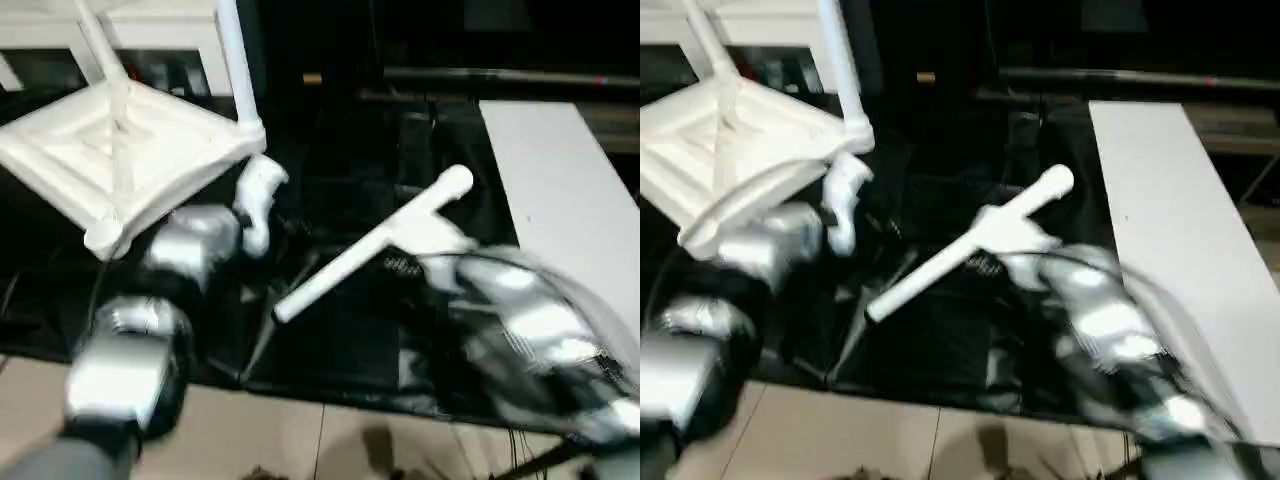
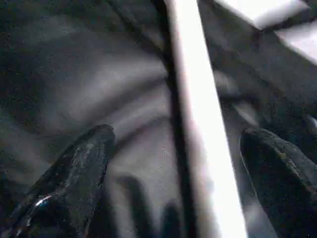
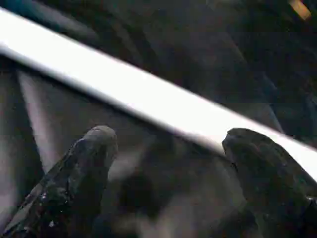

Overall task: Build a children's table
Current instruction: Pick table leg

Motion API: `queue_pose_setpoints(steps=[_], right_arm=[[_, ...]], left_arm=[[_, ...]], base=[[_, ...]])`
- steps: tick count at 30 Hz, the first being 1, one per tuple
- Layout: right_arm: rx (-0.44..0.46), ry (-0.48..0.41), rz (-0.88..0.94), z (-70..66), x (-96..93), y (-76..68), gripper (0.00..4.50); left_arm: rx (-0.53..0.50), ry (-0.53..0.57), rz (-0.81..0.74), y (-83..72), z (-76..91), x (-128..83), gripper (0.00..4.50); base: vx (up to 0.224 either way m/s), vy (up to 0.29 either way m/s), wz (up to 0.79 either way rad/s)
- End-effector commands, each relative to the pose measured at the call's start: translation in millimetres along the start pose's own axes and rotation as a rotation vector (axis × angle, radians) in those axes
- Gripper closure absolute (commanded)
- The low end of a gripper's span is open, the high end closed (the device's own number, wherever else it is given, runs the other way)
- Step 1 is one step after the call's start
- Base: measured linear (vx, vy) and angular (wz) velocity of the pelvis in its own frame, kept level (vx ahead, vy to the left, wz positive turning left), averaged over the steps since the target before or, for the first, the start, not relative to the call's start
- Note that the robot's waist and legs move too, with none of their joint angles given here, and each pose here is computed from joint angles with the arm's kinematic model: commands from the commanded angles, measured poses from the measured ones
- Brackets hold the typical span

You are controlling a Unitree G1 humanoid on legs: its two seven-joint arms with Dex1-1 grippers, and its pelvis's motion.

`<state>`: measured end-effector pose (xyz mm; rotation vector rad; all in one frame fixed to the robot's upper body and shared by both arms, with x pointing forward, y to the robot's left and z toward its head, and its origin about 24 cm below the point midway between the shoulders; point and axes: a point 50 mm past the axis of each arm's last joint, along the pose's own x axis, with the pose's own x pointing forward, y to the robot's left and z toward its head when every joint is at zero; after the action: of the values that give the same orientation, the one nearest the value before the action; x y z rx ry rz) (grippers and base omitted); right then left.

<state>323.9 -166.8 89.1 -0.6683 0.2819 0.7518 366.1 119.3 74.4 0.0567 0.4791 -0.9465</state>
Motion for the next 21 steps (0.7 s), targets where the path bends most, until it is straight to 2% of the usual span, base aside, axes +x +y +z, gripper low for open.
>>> queue_pose_setpoints(steps=[1,4,7,10,11,13,14,17,18,21], right_arm=[[-0.001,-0.012,-0.015,2.5,-5.5,-2.1,0.61],[0.018,0.013,-0.04,-4.7,-16.8,-5.6,0.61],[0.029,0.019,-0.042,-6.0,-21.0,-4.8,0.61],[0.035,0.024,-0.038,-6.3,-23.1,-3.5,0.61],[0.039,0.026,-0.033,-6.1,-23.9,-2.6,0.61],[0.044,0.023,-0.03,-5.8,-23.8,-2.4,0.61],[0.046,0.022,-0.027,-5.4,-23.7,-2.0,0.61],[0.041,0.012,-0.016,-3.5,-23.7,-1.4,0.61],[0.039,0.008,-0.01,-2.7,-23.8,-1.1,0.61],[0.037,0.003,0.006,-1.8,-24.9,0.4,0.61]], left_arm=[[0.05,0.058,0.025,0.5,-5.6,-0.6,0.01],[0.133,0.182,0.14,7.3,-25.7,-3.5,0.01],[0.114,0.199,0.123,5.1,-30.3,-5.3,0.01],[0.12,0.211,0.099,1.0,-31.7,-7.4,0.01],[0.113,0.209,0.076,-2.8,-32.2,-8.8,0.19],[0.106,0.2,0.062,-4.0,-32.1,-9.4,0.19],[0.1,0.195,0.048,-4.6,-32.3,-10.4,0.37],[0.162,0.205,0.056,-1.0,-32.8,-14.2,0.48],[0.168,0.208,0.045,-0.7,-32.8,-15.3,0.71],[0.17,0.225,0.023,2.3,-32.2,-21.7,0.83]], base=[[0.0,0.0,0.0],[0.0,0.0,0.0],[0.0,0.0,0.0],[0.0,0.0,0.0],[0.0,0.0,0.0],[0.0,0.0,0.0],[0.0,0.0,0.0],[0.0,0.0,0.0],[0.0,0.0,0.0],[0.0,0.0,0.0]])
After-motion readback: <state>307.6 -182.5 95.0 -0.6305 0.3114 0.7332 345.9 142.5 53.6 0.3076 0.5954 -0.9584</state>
